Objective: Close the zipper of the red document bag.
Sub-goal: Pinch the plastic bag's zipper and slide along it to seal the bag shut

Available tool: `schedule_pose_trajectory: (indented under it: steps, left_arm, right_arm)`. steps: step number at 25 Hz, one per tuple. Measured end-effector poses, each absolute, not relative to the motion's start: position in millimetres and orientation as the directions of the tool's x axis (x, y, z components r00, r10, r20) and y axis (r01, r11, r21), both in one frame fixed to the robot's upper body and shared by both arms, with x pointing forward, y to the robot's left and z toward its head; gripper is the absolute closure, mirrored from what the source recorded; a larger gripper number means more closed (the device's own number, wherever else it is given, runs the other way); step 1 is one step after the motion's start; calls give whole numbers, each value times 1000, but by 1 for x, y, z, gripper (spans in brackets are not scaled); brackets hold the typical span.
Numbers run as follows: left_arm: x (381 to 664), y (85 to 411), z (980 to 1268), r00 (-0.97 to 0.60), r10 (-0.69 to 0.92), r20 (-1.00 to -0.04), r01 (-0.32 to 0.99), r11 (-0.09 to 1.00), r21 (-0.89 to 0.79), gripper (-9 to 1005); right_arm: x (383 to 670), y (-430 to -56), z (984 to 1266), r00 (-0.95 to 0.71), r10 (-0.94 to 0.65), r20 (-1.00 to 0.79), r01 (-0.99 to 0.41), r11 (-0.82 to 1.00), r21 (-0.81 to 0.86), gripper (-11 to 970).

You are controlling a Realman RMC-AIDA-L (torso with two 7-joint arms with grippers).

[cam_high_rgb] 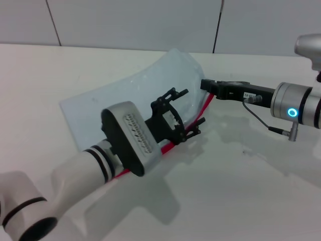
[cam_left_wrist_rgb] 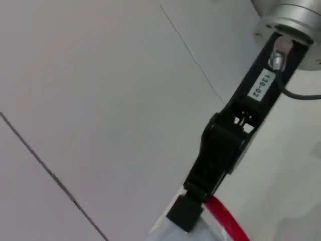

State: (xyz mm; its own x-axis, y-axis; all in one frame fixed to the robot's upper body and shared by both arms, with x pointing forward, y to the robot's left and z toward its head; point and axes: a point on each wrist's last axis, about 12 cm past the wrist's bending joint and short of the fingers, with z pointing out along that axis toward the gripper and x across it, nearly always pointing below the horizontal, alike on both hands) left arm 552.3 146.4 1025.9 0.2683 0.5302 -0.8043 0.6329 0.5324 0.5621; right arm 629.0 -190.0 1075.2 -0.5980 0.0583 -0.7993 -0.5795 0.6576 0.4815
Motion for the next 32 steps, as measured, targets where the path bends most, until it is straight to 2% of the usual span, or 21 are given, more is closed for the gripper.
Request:
schedule_pose_trajectory:
  steps: [9,31,32]
  left_arm:
    - [545,130,1024,286,604,-744,598,494,631,200]
    - [538,138,1016,299,662,-687,576,449,683,201]
    - [538,138,1015,302,662,-686,577,446,684,228]
  right_arm:
    - [630,-191,1076,-597,58,-800,-579,659,480,885]
    - [629,-186,1077,-599,53,-799,-590,646,485,893]
    - [629,-186,1077,-598,52,-800,-591,646,484,893]
